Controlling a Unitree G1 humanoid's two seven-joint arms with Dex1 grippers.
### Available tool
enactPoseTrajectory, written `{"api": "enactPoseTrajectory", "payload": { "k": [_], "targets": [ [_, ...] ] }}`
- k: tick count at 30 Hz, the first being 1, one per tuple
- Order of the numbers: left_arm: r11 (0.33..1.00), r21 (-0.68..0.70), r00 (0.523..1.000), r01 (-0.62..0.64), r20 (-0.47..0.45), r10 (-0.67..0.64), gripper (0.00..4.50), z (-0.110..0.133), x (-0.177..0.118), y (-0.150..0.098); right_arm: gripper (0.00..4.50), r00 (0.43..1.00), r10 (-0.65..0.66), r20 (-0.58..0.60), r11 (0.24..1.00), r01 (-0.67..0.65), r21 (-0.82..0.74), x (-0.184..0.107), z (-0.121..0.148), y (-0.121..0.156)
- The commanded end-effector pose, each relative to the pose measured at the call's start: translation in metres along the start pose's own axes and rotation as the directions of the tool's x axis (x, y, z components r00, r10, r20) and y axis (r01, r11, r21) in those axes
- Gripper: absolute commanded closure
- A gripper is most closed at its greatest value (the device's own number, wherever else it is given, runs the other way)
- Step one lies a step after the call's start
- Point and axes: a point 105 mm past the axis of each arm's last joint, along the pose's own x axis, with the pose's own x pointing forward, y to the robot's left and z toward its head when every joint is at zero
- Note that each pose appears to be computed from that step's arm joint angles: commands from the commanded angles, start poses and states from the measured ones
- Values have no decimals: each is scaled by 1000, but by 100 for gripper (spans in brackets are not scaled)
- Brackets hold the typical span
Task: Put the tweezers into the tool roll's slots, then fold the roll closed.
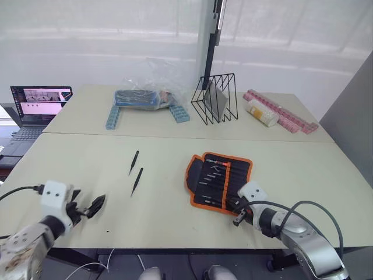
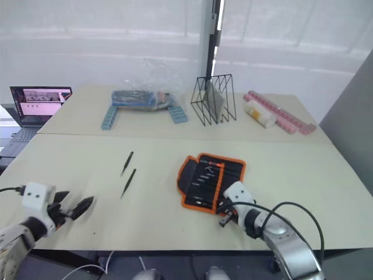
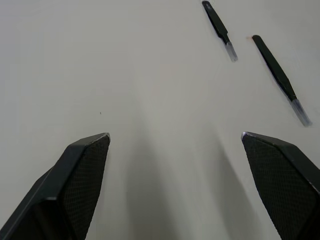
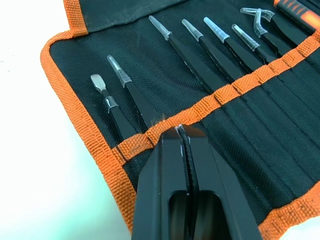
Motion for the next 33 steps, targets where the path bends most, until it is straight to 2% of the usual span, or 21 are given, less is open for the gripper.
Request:
{"api": "enactPoseTrajectory", "payload": {
  "k": [1,13,18,26,29,33],
  "targets": [
    [1000,-5,1000,7,9,-7,2,6,19,-7,450,998,21,-63,999,-19,34,5,-17,6],
    [999,15,999,33,-3,-33,2,23,75,-22,450,999,-13,-52,999,16,46,4,-15,5],
    [999,40,998,26,-64,-24,2,18,93,-25,450,999,-20,-50,998,23,53,3,-16,6],
    [1000,18,994,23,-110,-21,2,15,113,-30,450,998,-28,-49,998,31,60,2,-15,7],
    [999,3,992,45,-118,-44,79,14,119,-37,450,998,-29,-49,998,32,61,2,-15,8],
    [996,-36,991,80,-104,-84,222,17,122,-46,450,998,-31,-49,998,34,61,2,-15,8]
  ]
}}
